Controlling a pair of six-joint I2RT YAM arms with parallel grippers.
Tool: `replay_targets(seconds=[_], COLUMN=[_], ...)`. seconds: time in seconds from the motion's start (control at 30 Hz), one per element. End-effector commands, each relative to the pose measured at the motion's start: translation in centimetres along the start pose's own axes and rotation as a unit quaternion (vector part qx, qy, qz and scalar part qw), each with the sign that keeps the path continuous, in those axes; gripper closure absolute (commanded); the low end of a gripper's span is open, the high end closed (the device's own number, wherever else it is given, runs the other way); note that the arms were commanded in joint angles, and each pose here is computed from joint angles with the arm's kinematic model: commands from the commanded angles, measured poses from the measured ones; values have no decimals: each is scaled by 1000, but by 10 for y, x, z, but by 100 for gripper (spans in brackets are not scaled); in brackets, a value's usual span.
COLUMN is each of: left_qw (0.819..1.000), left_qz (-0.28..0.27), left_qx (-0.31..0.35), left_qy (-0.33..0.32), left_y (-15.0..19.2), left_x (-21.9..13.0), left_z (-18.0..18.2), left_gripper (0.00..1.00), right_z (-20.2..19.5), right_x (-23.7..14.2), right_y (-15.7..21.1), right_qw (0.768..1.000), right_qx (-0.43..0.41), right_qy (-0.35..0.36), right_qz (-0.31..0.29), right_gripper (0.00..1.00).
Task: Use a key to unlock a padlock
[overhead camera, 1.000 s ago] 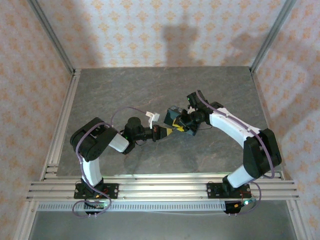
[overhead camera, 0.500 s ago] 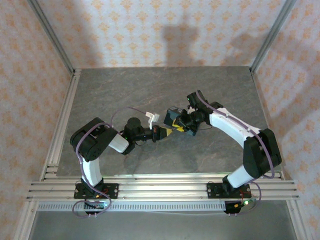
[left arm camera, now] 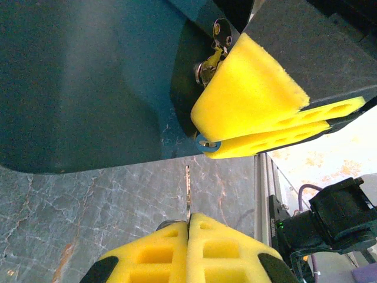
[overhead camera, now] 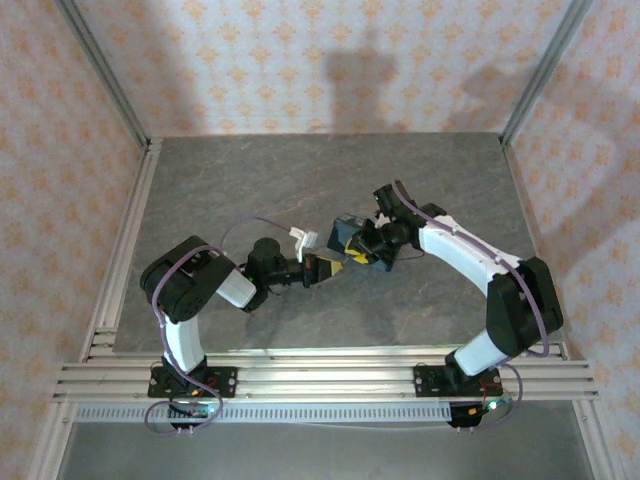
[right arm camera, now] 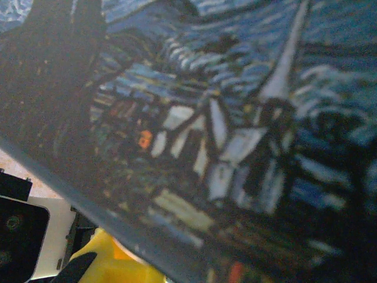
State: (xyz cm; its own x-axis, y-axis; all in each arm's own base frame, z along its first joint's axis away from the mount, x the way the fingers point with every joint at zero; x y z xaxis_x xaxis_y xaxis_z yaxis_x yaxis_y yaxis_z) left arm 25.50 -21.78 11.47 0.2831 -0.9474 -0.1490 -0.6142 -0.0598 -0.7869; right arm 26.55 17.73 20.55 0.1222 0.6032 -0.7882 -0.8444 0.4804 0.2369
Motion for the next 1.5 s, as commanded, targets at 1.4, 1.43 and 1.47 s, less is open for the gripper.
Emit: replay_targets(seconds=[1.4,1.43,1.47], left_qw=[999,999,999], left_qz=[-24,-25,-24], left_qx=[35,35,35], left_qy=[17,17,17], left_y=[-16,-16,-15], left_x=[-1,-1,-1], left_z=[-8,-8,-8], left_gripper=[100,100,100], right_z=[11,10,10], right_x=[-7,-7,-7], right_y=[-1,-1,-1], right_qw=[1000,1000,1000], right_qx=[-11,-11,-10], right_qy=[-14,-14,-13], right_qz=[-3,-4,-4], right_gripper=[100,100,100])
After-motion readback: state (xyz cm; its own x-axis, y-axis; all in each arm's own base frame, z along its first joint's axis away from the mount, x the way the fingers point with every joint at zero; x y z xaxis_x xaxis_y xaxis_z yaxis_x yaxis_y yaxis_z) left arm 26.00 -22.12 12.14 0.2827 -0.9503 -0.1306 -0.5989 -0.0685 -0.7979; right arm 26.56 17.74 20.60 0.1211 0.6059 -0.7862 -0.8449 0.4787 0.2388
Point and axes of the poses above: each hand's point on the last joint's axis, 136 mm out from that joint toward the fingers, its own x axis out along the fingers, its own z axis along the line the jaws close on, y = z × x, the point moved 10 cm from there along -x, back along the fingers, and after that the axes turned 10 degrees about x, right-handed, at the moved point
